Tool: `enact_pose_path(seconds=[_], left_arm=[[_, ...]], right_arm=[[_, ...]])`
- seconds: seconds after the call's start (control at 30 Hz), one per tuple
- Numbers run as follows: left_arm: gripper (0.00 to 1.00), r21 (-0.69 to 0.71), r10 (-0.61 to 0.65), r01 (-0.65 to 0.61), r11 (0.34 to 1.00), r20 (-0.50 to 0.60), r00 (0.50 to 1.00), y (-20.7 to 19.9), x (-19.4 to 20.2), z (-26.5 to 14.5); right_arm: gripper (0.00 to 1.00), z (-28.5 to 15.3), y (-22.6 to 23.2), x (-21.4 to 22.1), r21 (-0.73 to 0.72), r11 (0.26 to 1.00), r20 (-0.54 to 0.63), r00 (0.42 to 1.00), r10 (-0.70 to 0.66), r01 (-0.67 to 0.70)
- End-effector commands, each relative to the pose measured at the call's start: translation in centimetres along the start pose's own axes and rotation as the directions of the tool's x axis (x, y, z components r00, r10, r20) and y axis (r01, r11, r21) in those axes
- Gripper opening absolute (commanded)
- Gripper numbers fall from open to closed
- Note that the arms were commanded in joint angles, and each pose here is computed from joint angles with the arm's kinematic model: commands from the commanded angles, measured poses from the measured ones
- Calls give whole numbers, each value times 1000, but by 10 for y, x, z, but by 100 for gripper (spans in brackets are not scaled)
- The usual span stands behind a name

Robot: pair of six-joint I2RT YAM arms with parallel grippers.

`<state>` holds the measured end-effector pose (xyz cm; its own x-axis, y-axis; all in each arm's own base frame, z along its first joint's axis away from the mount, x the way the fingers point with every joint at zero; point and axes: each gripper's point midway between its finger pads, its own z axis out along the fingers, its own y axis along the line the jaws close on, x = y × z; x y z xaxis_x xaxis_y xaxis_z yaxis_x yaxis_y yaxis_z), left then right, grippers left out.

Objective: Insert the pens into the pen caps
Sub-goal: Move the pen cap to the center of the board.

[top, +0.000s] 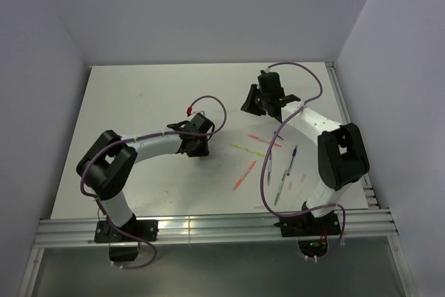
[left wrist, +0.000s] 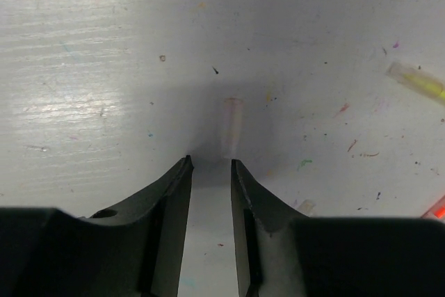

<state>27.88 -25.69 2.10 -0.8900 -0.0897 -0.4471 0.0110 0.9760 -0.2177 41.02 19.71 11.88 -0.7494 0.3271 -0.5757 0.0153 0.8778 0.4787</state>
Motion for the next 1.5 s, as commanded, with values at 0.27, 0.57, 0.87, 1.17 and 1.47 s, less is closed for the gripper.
enact_pose_path(seconds=[0.27, 0.57, 0.87, 1.17, 1.47], left_arm=[[35, -185, 17, -20, 983, -22, 1000, 38, 11, -7], [34, -186, 12, -15, 982, -18, 1000, 32, 6, 1], [31, -93, -33, 30, 995, -30, 999, 20, 12, -20], [9, -72, -237, 235, 969, -15, 972, -3, 23, -7], [1, -74, -281, 280, 957, -1, 960, -17, 13, 13]], right_arm=[[27, -5, 8, -19, -31, 999, 44, 999, -17, 18], [27, -5, 7, -18, -31, 999, 38, 999, -16, 17], [27, -7, 7, -20, -30, 999, 43, 999, -16, 17], [27, -9, 8, -20, -37, 999, 44, 999, -11, 13], [26, -10, 8, -20, -41, 999, 44, 999, -9, 10]])
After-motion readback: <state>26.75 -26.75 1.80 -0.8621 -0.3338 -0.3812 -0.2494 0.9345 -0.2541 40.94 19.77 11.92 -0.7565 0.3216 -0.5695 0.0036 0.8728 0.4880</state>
